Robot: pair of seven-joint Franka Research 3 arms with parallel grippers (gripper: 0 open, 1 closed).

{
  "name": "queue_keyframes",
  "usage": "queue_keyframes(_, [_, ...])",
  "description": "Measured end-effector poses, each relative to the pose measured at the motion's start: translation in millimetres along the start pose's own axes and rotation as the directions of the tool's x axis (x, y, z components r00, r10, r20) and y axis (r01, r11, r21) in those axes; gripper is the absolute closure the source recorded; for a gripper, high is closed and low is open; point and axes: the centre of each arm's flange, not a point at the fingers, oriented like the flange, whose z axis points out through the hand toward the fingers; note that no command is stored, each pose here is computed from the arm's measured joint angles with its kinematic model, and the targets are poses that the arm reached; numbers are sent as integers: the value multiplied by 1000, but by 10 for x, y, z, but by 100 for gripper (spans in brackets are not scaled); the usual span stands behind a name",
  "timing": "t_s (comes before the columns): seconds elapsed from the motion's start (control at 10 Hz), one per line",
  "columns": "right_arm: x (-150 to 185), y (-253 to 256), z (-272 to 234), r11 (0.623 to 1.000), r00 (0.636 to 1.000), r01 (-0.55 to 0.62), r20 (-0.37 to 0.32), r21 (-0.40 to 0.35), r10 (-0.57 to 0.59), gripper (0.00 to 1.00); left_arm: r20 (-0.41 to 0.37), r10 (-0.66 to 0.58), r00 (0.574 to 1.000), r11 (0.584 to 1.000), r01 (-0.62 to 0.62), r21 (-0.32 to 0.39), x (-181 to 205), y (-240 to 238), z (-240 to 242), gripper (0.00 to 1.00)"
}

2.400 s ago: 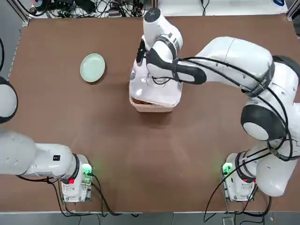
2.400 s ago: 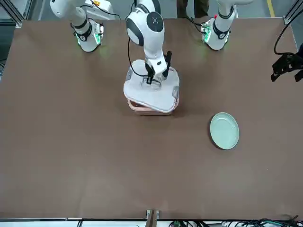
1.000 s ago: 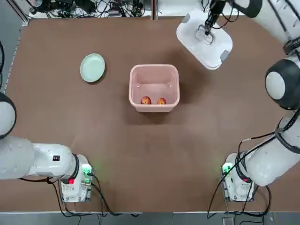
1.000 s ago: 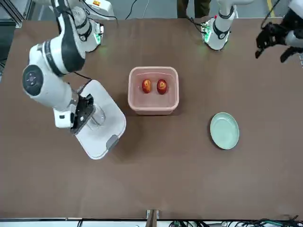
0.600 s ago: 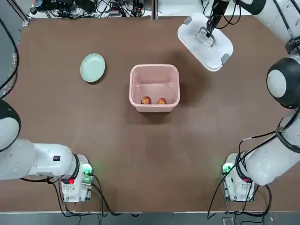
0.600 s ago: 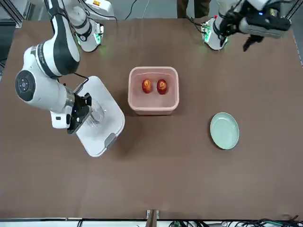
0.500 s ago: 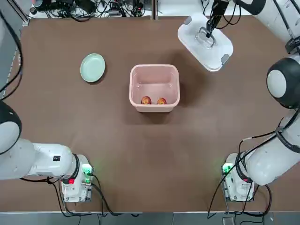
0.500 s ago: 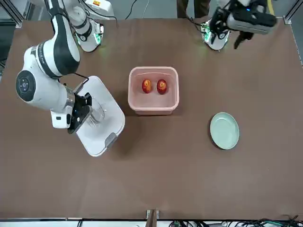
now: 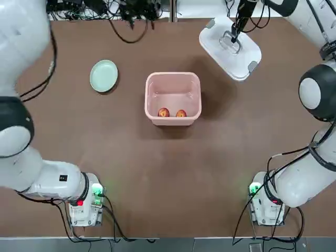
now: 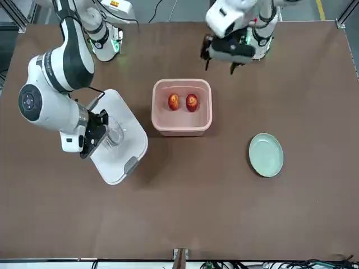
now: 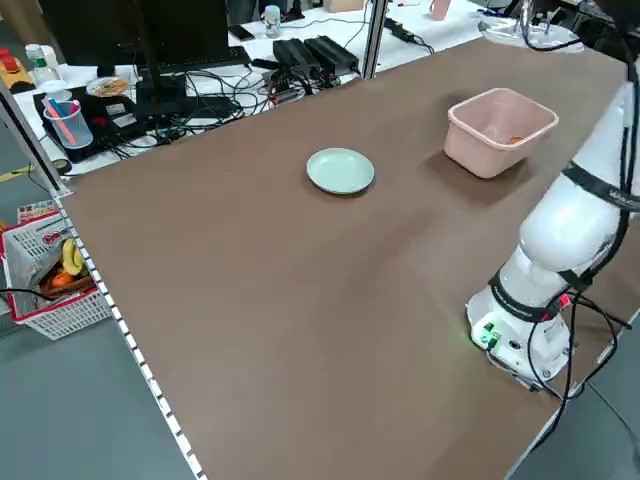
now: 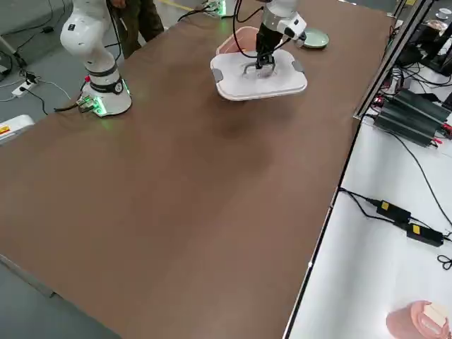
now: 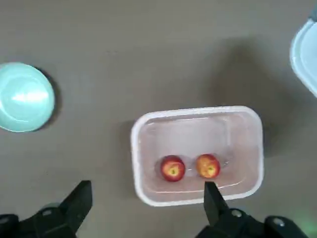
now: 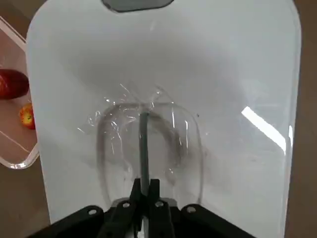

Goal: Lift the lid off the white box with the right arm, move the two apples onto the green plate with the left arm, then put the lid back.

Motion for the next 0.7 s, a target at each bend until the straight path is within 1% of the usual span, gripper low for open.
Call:
queue_keyframes(0.1, [-4, 4, 0, 1000, 1000, 0, 1, 1, 0, 93, 3, -15, 1000, 999, 15, 32, -7, 203, 285, 0])
queue_keyframes(0.2, [-24, 32, -4, 1000, 1000, -2, 3, 3, 2, 93, 4, -31, 1000, 997, 30, 72, -166, 604, 683, 0])
queue_keyframes(0.3, [-36, 52, -8, 1000, 1000, 1, 3, 4, -1, 93, -14, -73, 997, 994, 74, 85, -216, 720, 807, 0])
queue_keyframes(0.4, [-63, 102, -18, 1000, 1000, 11, 2, 5, -11, 93, -8, -92, 996, 991, 92, 96, -359, 976, 1152, 0])
queue_keyframes(0.6, [-163, 245, -37, 999, 1000, 29, 8, 16, -29, 93, -22, -103, 994, 990, 104, 96, -826, 1495, 1982, 1])
queue_keyframes(0.7, [-209, 308, -45, 999, 999, 30, 11, 22, -31, 93, -19, -101, 995, 990, 102, 96, -1006, 1607, 2240, 1])
